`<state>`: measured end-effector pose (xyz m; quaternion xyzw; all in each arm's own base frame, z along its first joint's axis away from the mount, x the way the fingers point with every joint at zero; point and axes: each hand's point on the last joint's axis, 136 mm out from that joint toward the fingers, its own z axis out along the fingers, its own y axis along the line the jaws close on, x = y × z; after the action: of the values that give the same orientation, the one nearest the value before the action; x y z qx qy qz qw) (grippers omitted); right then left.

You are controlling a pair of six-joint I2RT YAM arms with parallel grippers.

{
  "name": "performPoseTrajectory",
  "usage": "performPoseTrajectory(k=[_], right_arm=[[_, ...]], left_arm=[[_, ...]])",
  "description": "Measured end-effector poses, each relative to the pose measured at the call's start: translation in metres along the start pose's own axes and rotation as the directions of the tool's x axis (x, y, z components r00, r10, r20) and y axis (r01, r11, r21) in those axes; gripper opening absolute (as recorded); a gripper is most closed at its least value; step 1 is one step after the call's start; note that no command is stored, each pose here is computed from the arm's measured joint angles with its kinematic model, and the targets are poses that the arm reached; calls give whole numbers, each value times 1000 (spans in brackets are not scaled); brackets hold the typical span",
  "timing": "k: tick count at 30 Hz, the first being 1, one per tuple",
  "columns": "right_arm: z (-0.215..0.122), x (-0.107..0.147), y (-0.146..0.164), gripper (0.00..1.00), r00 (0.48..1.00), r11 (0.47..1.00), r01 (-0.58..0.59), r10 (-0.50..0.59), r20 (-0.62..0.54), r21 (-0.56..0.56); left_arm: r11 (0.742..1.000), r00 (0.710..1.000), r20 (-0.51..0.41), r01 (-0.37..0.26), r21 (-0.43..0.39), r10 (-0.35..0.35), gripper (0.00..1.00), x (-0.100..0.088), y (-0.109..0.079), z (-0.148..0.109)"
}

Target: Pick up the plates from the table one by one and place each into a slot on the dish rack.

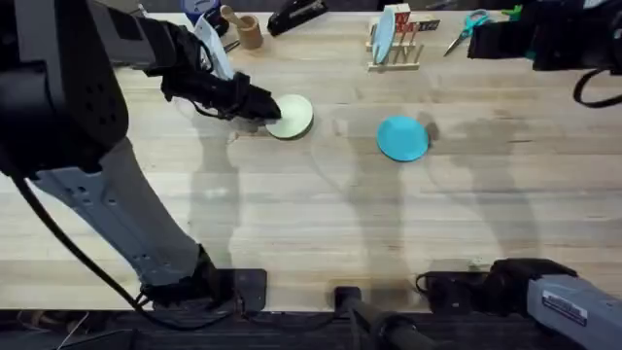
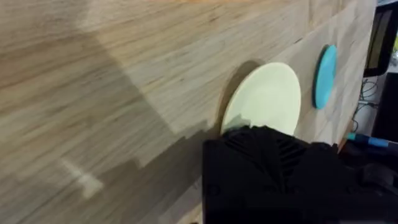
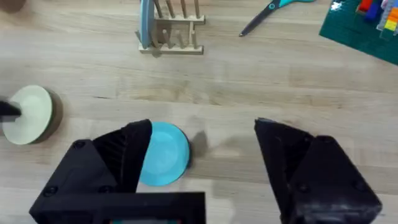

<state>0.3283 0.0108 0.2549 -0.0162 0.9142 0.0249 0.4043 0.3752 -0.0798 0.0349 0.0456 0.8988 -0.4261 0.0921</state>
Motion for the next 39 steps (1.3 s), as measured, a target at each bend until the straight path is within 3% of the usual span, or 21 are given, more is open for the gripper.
performPoseTrajectory(k=[13, 17, 19, 30, 39], right_arm=[[8, 3, 12, 996, 998, 997, -65, 64, -29, -46], [25, 18, 67, 995, 981, 957, -154, 119, -152, -244], [31, 24, 82, 995, 972, 942, -180, 126, -197, -284], [78, 34, 167, 996, 942, 841, -261, 113, -317, -474], [119, 65, 222, 996, 910, 795, -295, 64, -410, -530]], left_arm=[[1000, 1000, 0, 0, -1, 0, 43, 0, 0, 0], [1000, 1000, 0, 0, -1, 0, 42, 0, 0, 0], [1000, 1000, 0, 0, -1, 0, 42, 0, 0, 0], [1000, 1000, 0, -1, -1, 1, 42, 0, 0, 0], [1000, 1000, 0, -1, -1, 1, 42, 0, 0, 0]])
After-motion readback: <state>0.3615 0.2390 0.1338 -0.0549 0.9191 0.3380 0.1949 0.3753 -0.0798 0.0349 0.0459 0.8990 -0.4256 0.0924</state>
